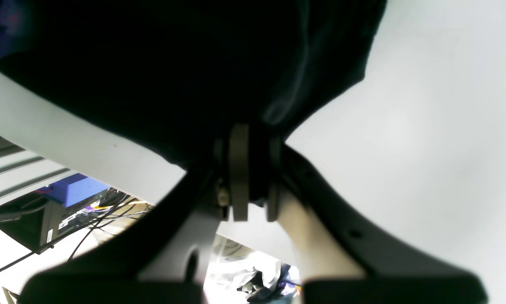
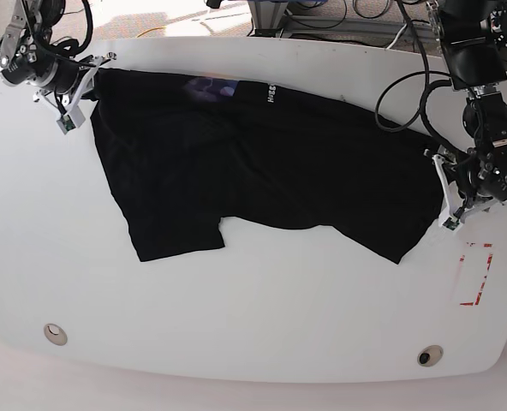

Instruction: Layout the t-shirt on the table in an organized manner, then fold the t-shirt properly

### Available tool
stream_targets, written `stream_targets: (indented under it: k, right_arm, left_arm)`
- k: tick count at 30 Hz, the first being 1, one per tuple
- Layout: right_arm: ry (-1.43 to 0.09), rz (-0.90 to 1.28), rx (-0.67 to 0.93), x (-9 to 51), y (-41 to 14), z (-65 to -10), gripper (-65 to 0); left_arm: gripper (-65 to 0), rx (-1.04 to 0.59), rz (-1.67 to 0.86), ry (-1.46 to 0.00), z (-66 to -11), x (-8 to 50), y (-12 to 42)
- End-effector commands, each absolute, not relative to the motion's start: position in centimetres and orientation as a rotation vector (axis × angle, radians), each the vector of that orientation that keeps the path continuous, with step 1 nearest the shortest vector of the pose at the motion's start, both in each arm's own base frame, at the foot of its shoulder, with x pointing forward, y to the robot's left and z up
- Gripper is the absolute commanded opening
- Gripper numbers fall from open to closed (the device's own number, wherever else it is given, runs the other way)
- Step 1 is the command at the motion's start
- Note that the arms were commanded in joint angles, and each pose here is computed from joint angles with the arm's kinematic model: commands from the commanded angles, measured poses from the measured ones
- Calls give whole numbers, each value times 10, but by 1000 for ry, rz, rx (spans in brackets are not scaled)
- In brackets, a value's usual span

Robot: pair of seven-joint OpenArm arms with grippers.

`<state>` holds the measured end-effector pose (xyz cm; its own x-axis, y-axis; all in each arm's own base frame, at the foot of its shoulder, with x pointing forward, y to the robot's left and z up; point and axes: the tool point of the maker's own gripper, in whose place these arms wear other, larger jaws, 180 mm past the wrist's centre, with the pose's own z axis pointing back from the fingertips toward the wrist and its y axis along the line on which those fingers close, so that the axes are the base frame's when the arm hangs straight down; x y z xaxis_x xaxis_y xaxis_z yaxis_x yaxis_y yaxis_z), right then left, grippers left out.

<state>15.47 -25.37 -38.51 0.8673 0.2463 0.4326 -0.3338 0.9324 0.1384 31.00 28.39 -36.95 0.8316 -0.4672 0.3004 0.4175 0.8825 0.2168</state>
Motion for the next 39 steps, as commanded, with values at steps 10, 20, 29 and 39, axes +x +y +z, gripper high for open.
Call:
stream_targets:
  k: [10,20,29,39]
  right_arm:
    - [-461,320,196,163,-258,-374,-610]
    - [-474,328,186,169,-260,-370,-607]
    - [-484,357,159,172,-263,-363,-382]
    - [-489,357,159,174,-263,-362,-371]
  left_arm:
    - [-121,261,-455,-530,-311,334,311]
    - [-121,368,-376,-655,-264,320,336]
    - [-121,307,-362,-677,-287,306,328]
    - [-121,179,-461,-693,-325,297,281]
